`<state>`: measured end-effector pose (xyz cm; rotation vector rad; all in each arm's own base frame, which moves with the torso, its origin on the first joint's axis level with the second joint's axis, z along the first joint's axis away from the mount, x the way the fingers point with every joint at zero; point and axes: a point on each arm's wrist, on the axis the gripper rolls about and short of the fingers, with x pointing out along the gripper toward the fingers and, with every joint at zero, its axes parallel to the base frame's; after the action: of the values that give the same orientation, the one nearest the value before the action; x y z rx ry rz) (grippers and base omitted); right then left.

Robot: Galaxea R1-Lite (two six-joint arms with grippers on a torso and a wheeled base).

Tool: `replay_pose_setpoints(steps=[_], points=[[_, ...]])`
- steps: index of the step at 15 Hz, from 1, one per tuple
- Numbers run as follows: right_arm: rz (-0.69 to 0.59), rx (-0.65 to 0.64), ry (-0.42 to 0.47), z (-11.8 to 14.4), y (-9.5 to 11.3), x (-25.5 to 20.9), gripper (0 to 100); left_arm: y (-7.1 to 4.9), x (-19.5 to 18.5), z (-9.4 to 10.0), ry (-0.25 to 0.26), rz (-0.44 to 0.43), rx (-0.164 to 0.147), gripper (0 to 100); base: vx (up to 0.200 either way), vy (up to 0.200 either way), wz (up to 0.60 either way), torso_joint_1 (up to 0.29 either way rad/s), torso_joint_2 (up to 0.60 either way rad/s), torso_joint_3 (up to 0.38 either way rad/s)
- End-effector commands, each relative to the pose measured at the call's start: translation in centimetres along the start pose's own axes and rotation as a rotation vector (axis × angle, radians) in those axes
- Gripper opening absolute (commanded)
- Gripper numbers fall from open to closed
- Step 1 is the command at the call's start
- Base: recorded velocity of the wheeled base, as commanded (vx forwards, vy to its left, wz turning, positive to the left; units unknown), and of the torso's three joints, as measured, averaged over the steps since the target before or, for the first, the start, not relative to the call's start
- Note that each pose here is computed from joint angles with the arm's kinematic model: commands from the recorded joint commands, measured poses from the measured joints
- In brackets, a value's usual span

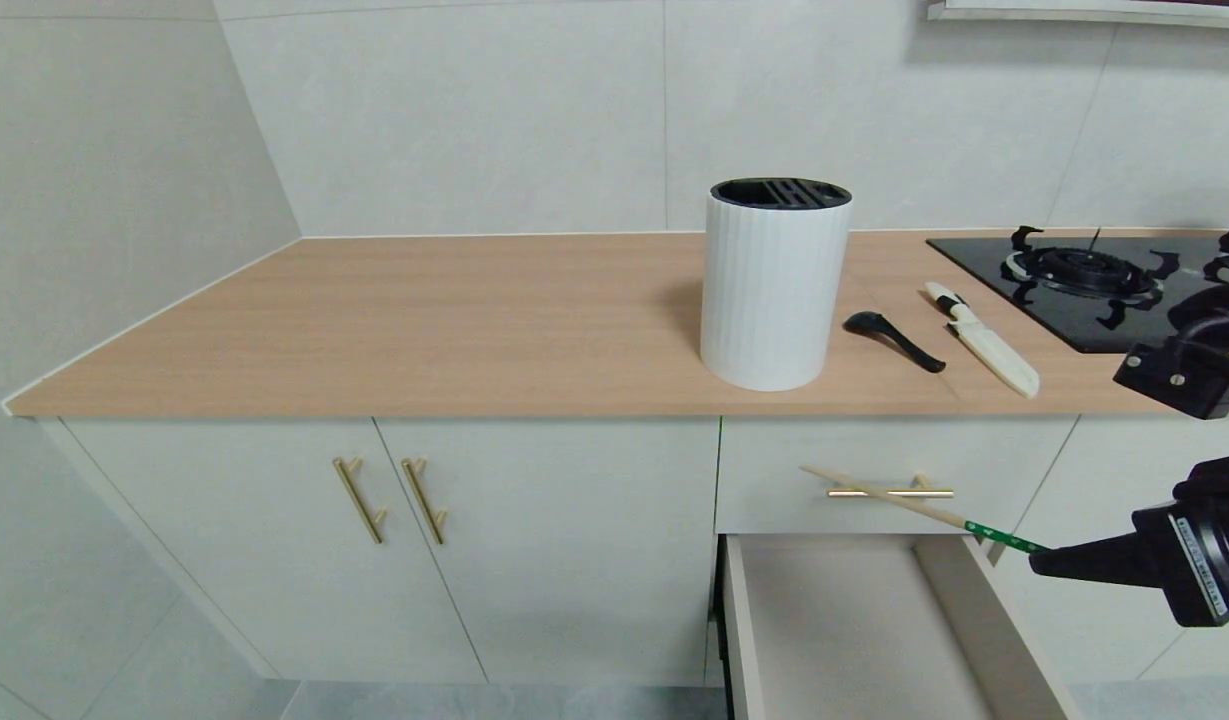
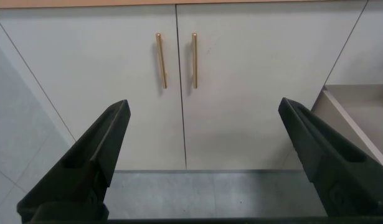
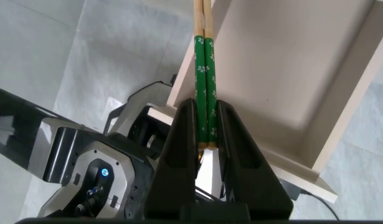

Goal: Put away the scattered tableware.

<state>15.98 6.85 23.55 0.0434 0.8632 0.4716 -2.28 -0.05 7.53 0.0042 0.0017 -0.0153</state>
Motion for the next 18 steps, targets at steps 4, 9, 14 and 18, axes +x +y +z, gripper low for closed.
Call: replay_pose_setpoints(steps=[4,9,14,18], points=[[-0.003,0.004,0.025,0.1,-0.1,0.7,0,0.0,0.0,0.0,0.0,0.0,0.0,100,0.0,0.0,0.0,-0.107,0.26,0.168],[-0.006,0.006,0.037,0.0,-0.2,1.0,0,0.0,0.0,0.0,0.0,0.0,0.0,100,0.0,0.0,0.0,-0.167,0.45,0.285],[-0.007,0.005,0.04,0.0,-0.3,1.5,0,0.0,0.0,0.0,0.0,0.0,0.0,100,0.0,0.0,0.0,-0.138,0.46,0.311],[-0.008,0.007,0.049,0.0,-0.3,1.8,0,0.0,0.0,0.0,0.0,0.0,0.0,100,0.0,0.0,0.0,-0.056,0.29,0.22]])
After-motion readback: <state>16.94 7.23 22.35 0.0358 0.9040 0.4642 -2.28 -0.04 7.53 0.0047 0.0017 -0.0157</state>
